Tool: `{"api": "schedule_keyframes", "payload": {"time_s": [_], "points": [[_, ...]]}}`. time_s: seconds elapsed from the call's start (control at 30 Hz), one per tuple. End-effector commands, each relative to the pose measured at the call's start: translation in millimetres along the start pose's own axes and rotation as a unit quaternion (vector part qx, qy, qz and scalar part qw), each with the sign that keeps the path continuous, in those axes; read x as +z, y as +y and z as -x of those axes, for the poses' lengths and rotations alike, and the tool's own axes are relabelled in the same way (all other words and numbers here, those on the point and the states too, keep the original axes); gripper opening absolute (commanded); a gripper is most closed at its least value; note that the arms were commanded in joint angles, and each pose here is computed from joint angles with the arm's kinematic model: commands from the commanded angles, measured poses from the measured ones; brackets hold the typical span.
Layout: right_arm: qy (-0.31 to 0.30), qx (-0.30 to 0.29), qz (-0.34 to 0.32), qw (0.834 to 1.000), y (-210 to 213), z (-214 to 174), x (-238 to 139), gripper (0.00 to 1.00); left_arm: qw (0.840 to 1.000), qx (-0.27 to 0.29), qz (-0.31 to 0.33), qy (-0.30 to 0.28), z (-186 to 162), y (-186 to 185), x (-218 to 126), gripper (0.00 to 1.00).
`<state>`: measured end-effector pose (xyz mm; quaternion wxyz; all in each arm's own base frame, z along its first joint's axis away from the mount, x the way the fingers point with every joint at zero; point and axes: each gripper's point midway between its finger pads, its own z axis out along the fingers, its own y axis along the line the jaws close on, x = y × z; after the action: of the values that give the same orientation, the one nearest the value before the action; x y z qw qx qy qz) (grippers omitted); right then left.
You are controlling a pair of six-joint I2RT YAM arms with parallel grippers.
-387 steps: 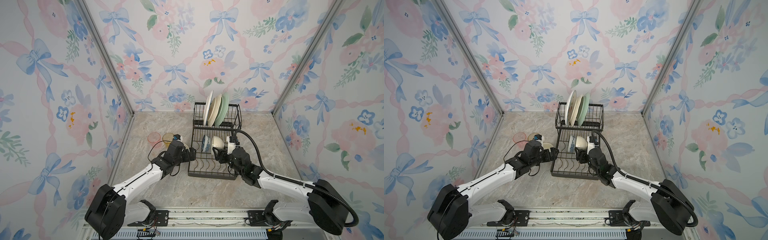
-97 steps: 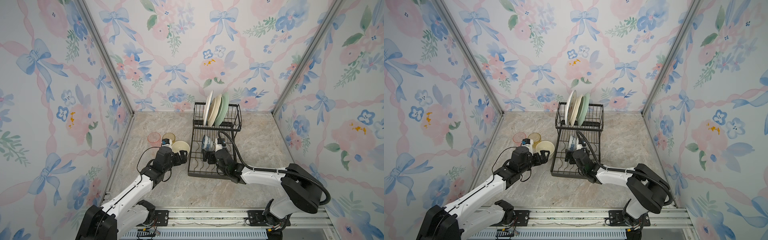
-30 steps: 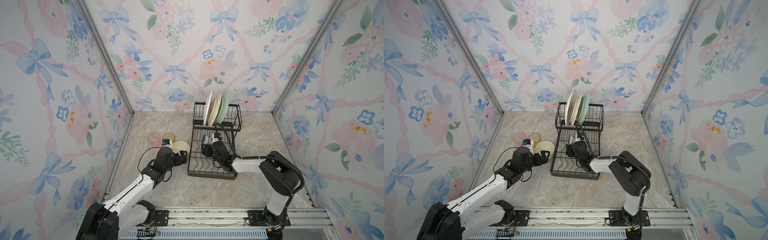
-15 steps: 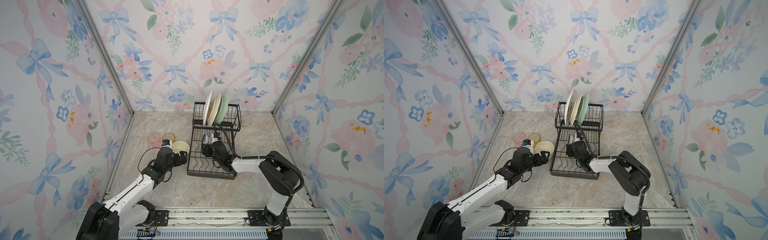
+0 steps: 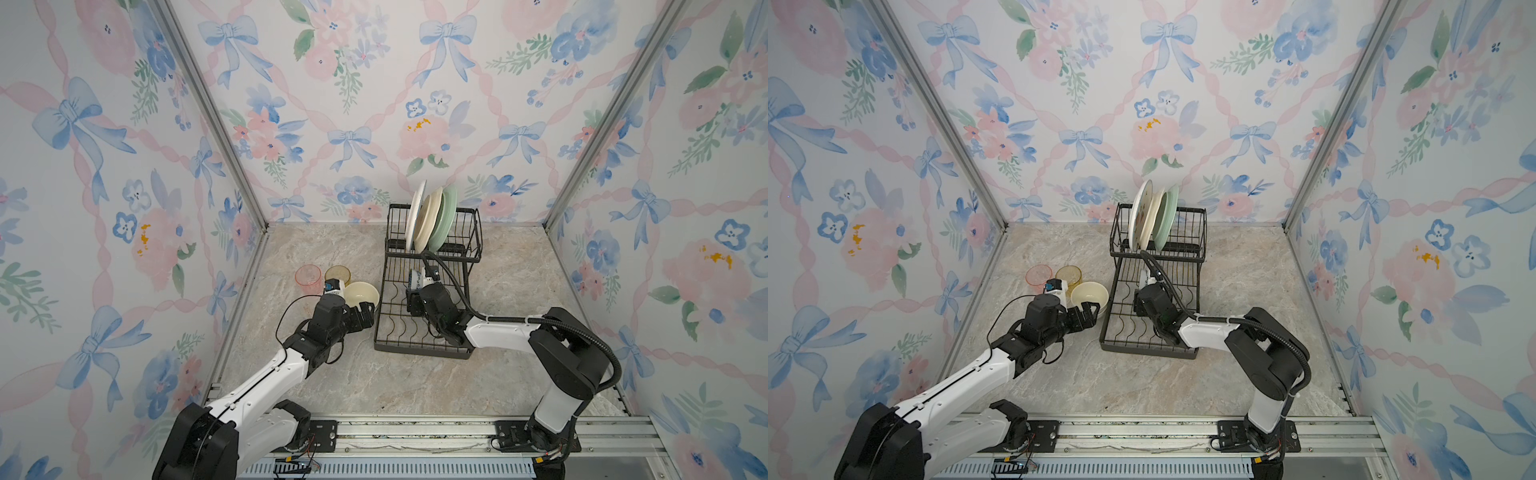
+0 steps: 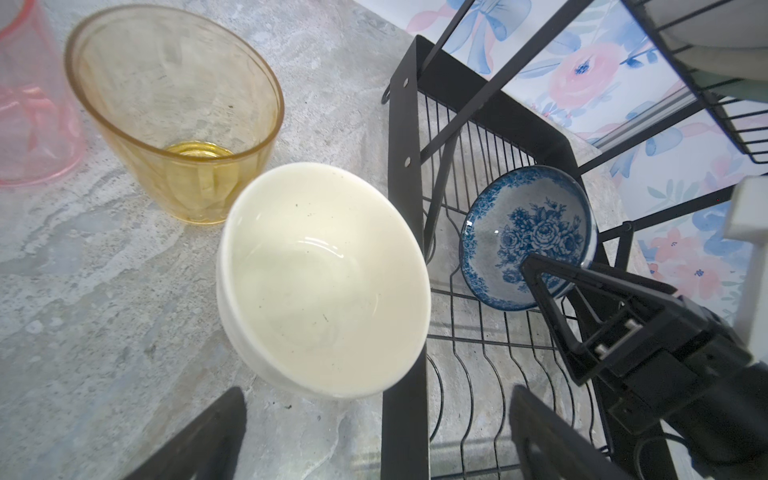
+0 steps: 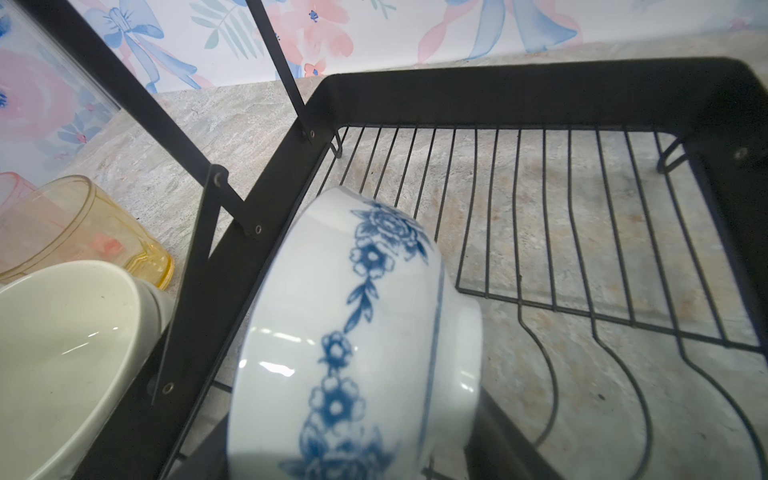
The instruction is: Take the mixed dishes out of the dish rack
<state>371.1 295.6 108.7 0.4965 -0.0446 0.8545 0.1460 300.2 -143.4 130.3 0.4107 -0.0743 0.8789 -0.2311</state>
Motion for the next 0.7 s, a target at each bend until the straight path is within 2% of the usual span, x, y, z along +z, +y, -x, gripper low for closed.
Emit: {"api": "schedule_keyframes", "payload": {"time_s": [0.0, 0.13, 0.5, 0.67], "points": [[-0.040, 0.006, 0.006, 0.999, 9.8, 27.8, -18.5, 0.55, 1.000, 0.001, -0.001, 0.003, -5.1, 0.7, 2.4, 0.98], [-0.034, -0.001, 0.002, 0.999, 8.8, 20.6, -23.8, 0.54, 1.000, 0.001, -0.006, 0.002, -4.7, -1.5, 1.1, 0.98], [-0.069, 0.011, 0.000, 0.998, 11.5, 29.2, -54.4, 0.54, 0.999, 0.009, -0.031, 0.015, -3.6, -19.8, 0.3, 0.98], [-0.078, 0.018, -0.004, 0.997, 5.1, 30.3, -72.5, 0.53, 0.999, -0.009, -0.046, 0.020, -1.4, -27.9, 0.2, 0.98]]}}
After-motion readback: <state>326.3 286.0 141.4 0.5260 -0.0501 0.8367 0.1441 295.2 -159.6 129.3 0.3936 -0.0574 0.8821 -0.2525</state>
